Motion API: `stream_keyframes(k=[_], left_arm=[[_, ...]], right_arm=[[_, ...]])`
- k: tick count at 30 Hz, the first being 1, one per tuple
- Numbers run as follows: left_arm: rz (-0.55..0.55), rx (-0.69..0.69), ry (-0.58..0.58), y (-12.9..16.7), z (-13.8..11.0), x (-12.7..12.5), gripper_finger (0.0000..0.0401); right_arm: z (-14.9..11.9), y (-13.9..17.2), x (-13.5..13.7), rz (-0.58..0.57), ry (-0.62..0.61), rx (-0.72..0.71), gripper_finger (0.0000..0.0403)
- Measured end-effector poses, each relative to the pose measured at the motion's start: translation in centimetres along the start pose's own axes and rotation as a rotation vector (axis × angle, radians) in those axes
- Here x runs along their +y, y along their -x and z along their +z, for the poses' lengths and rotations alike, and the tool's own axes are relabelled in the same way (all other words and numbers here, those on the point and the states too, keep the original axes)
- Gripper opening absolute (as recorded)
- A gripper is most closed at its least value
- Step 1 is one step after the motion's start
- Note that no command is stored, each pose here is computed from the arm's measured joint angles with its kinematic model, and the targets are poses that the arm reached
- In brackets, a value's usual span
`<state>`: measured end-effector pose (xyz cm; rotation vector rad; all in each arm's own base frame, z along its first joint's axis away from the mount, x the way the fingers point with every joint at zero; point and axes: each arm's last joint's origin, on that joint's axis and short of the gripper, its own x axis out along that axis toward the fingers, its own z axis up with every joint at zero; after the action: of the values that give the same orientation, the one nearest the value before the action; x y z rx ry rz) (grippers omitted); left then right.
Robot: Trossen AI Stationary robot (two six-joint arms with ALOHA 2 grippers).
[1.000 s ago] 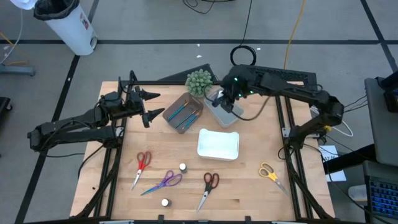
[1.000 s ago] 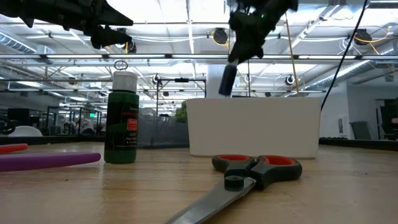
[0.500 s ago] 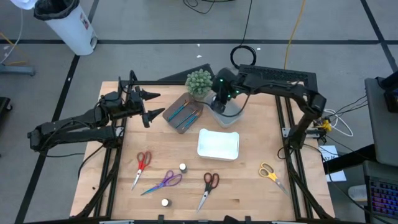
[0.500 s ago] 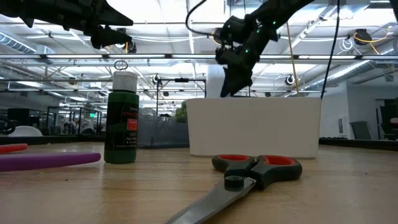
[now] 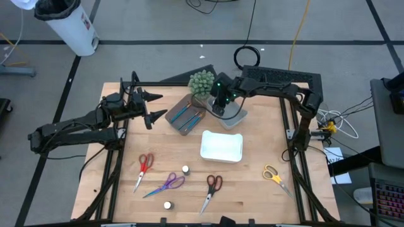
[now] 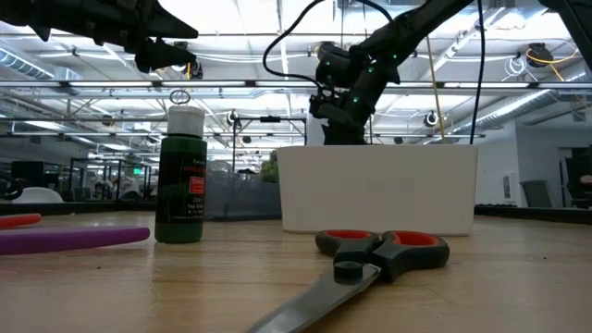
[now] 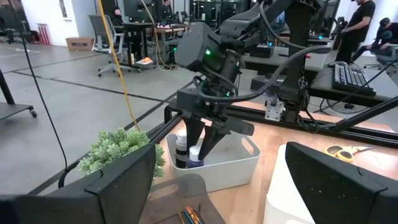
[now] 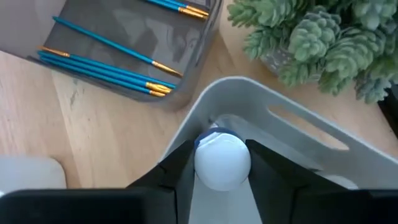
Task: Pick & Place Paint Supplies
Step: Put the blue paint bottle into the gray bin, then put the green paint bottle into the gray bin
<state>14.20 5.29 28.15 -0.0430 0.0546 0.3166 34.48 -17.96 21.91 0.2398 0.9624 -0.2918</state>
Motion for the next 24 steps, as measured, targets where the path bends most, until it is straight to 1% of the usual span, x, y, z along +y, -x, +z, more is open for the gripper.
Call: stream_keyframes(k=[4,8,11,14,19,24], left_arm=[[0.0,0.0,0.0,0.0,0.0,0.0,0.0361],[0.0,0.0,0.0,0.0,0.0,0.0,0.0361],[-0.001,0.0,0.0,0.0,0.0,0.0,0.0361],[0.0,0.0,0.0,0.0,0.0,0.0,0.0361],[0.0,0.0,0.0,0.0,0.0,0.0,0.0361],[0.0,0.0,0.0,0.0,0.0,0.0,0.0361]], right_arm=[[0.2,-0.1,0.3,0.002,0.014,-0.019,0.0132],[0.2,-0.2,0.6,0.007,0.065,-0.022,0.0145],[0.3,-0.2,1.0,0.012,0.075,-0.025,0.0153],[0.5,0.6,1.3,0.007,0.085,-0.046,0.0163],[1.2,3.3,1.9,-0.045,0.102,-0.124,0.0179],[1.8,7.7,2.9,-0.038,0.119,-0.235,0.0187]])
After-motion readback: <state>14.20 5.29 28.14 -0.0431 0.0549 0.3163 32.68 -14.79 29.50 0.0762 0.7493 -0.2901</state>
